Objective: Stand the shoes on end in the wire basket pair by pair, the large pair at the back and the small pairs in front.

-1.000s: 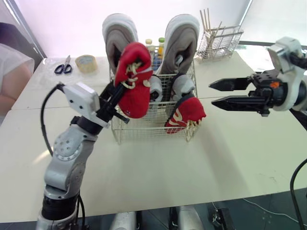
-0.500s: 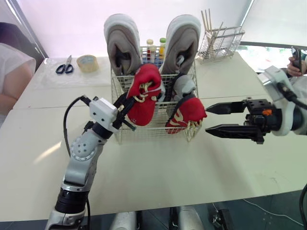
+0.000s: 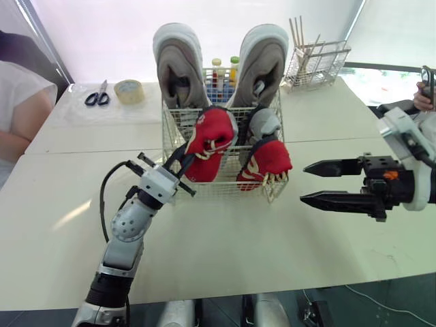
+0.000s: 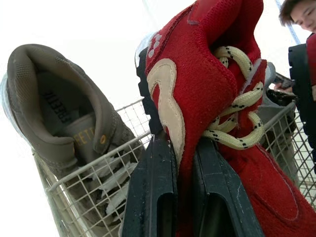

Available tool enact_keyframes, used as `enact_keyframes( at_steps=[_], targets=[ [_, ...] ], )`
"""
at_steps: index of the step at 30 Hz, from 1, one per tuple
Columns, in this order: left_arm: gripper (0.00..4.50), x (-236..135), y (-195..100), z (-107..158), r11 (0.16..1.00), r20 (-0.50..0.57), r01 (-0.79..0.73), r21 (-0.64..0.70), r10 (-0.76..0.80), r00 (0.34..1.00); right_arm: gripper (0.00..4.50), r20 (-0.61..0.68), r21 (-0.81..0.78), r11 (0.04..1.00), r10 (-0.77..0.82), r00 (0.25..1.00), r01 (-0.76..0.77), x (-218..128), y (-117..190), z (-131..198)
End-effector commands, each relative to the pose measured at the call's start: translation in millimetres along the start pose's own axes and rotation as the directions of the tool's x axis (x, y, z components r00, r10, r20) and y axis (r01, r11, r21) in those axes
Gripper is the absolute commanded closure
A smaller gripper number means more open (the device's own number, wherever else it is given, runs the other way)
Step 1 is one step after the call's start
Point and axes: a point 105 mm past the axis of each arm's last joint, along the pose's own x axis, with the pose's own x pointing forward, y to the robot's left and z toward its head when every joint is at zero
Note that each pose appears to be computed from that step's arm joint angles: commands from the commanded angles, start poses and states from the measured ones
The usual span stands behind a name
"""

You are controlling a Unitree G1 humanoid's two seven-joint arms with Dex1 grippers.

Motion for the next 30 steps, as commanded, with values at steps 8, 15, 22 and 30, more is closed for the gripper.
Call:
enact_keyframes(
  at_steps=[8,15,22,30],
  targets=[
    [4.44,-19,-15,-24,0.962,-0.151,-0.059,-0.265,0.019,0.988,0.0,0.007,0.005,1.0,0.02,1.0,-0.02,1,1,-5],
    [2.35,-28,-6,-16,0.957,-0.187,-0.097,-0.275,0.046,0.981,0.0,0.015,0.007,0.999,0.031,0.999,-0.031,5,-6,-7],
    [1.55,-36,0,5,0.892,-0.216,-0.149,-0.426,0.06,0.975,0.0,0.007,0.011,0.999,0.05,0.999,-0.05,10,-11,-8],
    [1.55,-48,10,32,0.811,-0.262,-0.158,-0.563,0.006,0.965,0.0,-0.017,0.033,0.997,0.065,0.998,-0.064,18,-15,-12]
  ],
)
